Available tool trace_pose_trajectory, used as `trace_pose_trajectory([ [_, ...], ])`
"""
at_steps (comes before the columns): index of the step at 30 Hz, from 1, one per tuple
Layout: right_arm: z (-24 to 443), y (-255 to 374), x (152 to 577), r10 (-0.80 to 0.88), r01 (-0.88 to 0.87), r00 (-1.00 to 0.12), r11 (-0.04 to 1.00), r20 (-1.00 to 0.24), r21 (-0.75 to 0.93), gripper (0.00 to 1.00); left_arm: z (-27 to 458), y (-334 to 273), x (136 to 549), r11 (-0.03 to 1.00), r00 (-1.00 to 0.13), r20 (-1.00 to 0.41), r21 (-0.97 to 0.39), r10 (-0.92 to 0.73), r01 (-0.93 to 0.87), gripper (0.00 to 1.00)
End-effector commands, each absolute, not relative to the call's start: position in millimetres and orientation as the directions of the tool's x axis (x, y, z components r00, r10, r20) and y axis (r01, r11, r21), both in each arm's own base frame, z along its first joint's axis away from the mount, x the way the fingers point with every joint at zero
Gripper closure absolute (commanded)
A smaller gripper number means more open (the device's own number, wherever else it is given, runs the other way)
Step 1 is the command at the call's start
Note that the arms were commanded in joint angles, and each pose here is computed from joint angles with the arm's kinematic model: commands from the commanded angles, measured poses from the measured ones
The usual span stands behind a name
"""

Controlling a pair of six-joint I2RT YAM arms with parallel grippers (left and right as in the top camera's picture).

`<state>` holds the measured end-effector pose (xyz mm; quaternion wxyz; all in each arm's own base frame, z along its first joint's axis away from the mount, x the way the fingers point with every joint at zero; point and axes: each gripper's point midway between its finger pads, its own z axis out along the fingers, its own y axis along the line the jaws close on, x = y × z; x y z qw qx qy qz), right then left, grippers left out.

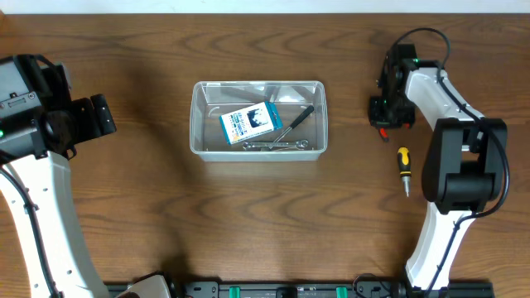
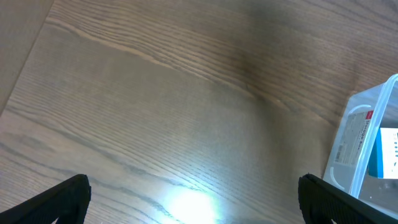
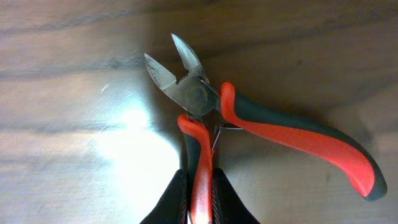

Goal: Pack container
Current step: 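Lower and close the right gripper on the pliers handles, then carry the pliers with the right gripper into the container and release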

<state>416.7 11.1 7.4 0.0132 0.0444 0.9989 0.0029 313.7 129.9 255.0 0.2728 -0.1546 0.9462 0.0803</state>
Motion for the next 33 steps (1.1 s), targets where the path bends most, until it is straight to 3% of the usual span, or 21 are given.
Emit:
trace_pose_trajectory([
  [1,68.7,34.2,454.8,-0.002,-0.006,-0.983,1.0,-0.186,0.021,0.99,250.3,130.5,311.8,0.935,-0.805,-0.529,0.06,-0.266,-0.349,0.02],
  [5,155.2,78.4,478.7,-0.184,-0.196,-0.907,0.981,-0.378,-0.007,0.99,250.3,130.4,311.8,0.935,-0.805,-0.529,0.059,-0.266,-0.348,0.02],
  [9,200.7,141.2,473.3,-0.438,-0.452,-0.772,0.888,-0.46,-0.087,0.99,250.3,130.4,311.8,0.935,-0.805,-0.529,0.059,-0.266,-0.348,0.02],
  [13,193.3,211.1,439.8,-0.751,-0.753,-0.533,0.631,-0.389,-0.186,0.99,250.3,130.4,311.8,0.935,-0.805,-0.529,0.059,-0.266,-0.348,0.02],
  [16,170.5,248.9,411.7,-0.896,-0.893,-0.33,0.399,-0.297,-0.211,0.99,250.3,130.4,311.8,0.936,-0.806,-0.529,0.06,-0.266,-0.348,0.02],
  [19,142.5,270.8,393.4,-0.956,-0.951,-0.183,0.231,-0.229,-0.204,0.99,250.3,130.5,311.9,0.935,-0.805,-0.53,0.06,-0.266,-0.348,0.02],
  [29,59.8,286.1,382.8,-0.959,-0.967,-0.228,0.243,-0.169,-0.075,0.98,250.2,130.4,311.8,0.935,-0.806,-0.529,0.059,-0.267,-0.348,0.02],
  [31,55.3,284.3,382.4,-0.959,-0.967,-0.233,0.246,-0.159,-0.066,0.79,250.2,130.4,311.8,0.935,-0.806,-0.529,0.059,-0.267,-0.349,0.02],
  [33,54.9,283.4,382.8,-0.959,-0.967,-0.234,0.247,-0.158,-0.066,0.67,250.2,130.4,311.8,0.935,-0.806,-0.529,0.059,-0.267,-0.348,0.02],
])
